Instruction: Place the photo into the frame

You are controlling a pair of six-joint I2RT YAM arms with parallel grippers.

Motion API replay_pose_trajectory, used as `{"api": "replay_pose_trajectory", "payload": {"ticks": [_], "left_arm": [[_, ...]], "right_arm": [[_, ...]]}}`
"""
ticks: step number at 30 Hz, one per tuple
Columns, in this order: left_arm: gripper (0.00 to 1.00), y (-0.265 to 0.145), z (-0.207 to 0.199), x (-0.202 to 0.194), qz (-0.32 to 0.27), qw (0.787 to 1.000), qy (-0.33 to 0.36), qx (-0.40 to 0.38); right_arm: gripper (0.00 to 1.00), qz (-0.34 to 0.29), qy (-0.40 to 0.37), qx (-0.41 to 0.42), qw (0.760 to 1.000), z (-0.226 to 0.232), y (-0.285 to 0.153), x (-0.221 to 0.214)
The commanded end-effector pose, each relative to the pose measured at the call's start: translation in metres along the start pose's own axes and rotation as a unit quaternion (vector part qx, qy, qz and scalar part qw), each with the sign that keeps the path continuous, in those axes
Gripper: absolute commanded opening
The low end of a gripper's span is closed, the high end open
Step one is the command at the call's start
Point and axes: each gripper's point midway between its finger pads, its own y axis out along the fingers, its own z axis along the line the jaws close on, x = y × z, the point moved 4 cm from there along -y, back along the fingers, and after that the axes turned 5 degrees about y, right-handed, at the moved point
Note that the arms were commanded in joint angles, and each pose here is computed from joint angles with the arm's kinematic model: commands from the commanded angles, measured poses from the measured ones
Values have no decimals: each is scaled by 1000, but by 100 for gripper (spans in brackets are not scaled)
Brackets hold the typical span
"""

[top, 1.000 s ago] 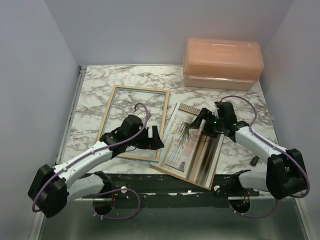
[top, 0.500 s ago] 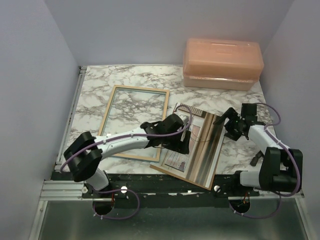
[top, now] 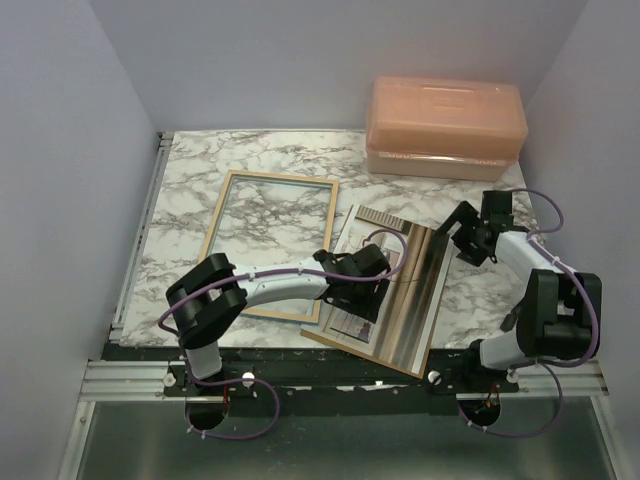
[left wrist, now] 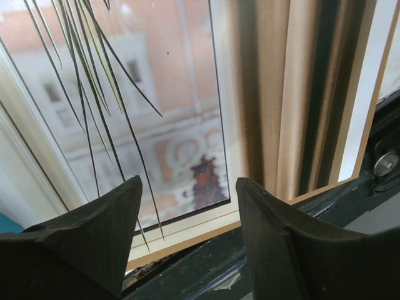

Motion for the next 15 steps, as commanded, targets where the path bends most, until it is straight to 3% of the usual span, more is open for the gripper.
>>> {"api": "replay_pose_trajectory", "payload": {"ticks": [1,15], "left_arm": [[59,7,8,-3,8,999,-12,30],[55,23,19,-18,47,997,-20,57]], "right_arm": [[96,-32,-11,-8,999,5,9,22],[93,-37,-33,1,999,20,39,47]]}}
